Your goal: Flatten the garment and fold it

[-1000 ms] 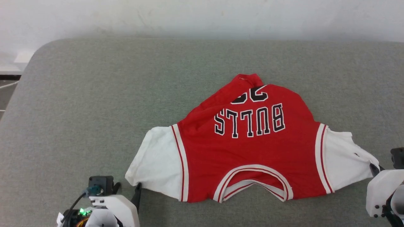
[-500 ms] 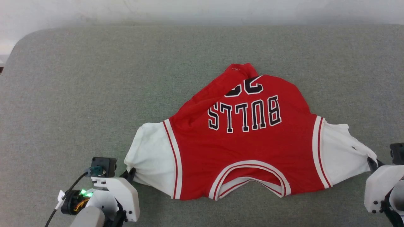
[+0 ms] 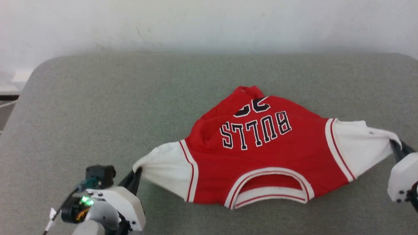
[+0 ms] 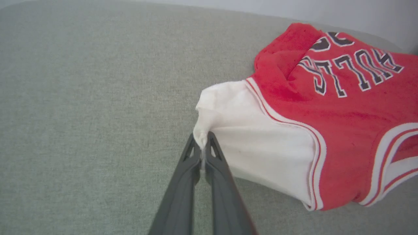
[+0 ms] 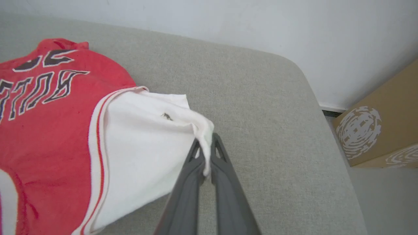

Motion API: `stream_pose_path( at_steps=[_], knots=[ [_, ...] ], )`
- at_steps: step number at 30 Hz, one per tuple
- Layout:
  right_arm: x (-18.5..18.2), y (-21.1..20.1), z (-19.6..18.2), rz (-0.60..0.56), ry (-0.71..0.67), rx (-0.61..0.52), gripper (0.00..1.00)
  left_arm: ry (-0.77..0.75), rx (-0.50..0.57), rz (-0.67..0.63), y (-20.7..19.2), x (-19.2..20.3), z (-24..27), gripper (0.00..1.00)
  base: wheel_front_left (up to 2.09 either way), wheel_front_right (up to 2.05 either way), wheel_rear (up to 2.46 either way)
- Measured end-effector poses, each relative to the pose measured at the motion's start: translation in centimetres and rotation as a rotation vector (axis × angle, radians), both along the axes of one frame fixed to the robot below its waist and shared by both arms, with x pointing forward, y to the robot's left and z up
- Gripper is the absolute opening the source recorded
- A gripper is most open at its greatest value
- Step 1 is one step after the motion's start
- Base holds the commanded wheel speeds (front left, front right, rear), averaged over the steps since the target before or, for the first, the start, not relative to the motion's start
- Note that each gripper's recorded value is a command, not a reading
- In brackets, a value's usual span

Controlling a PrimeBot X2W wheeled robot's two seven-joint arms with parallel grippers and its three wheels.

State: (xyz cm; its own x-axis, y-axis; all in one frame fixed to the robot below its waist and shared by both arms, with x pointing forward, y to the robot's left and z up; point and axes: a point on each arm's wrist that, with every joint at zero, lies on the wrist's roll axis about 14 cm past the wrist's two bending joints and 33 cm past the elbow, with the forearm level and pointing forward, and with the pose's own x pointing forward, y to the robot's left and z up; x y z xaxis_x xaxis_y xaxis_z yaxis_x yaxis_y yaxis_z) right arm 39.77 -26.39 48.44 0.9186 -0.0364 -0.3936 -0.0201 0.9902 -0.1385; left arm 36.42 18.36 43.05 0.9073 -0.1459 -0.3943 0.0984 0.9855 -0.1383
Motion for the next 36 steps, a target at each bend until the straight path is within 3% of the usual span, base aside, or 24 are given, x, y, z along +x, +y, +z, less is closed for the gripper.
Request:
stream_pose_path(
  at_steps=[4, 15, 20, 27, 33, 36],
  knots=[
    [0.8, 0.4, 5.6, 0.030, -0.146, 0.028, 0.00, -0.168, -0.071, 0.004, 0.0, 0.9, 5.9, 0.00, 0.00, 0.00, 0.00],
    [0.3, 0.1, 23.9, 0.100, -0.590, 0.067, 0.00, -0.638, -0.112, 0.000, 1.2, 1.1, 23.7, 0.00, 0.00, 0.00, 0.00],
    [-0.5, 0.6, 29.9, 0.132, -0.730, 0.108, 0.00, -0.822, -0.151, 0.003, 1.0, 0.7, 30.1, 0.00, 0.00, 0.00, 0.00],
    [1.6, 2.1, 32.3, 0.188, -0.737, 0.050, 0.00, -0.958, -0.189, 0.007, 1.1, 2.9, 35.7, 0.00, 0.00, 0.00, 0.00],
    [5.2, 2.4, 35.3, 0.195, -0.808, 0.014, 0.00, -0.969, -0.158, 0.032, 1.9, 7.8, 37.6, 0.00, 0.00, 0.00, 0.00],
    [8.0, 1.9, 36.0, 0.173, -0.813, 0.055, 0.00, -0.983, -0.110, 0.038, 2.4, 10.9, 38.5, 0.00, 0.00, 0.00, 0.00]
  ],
)
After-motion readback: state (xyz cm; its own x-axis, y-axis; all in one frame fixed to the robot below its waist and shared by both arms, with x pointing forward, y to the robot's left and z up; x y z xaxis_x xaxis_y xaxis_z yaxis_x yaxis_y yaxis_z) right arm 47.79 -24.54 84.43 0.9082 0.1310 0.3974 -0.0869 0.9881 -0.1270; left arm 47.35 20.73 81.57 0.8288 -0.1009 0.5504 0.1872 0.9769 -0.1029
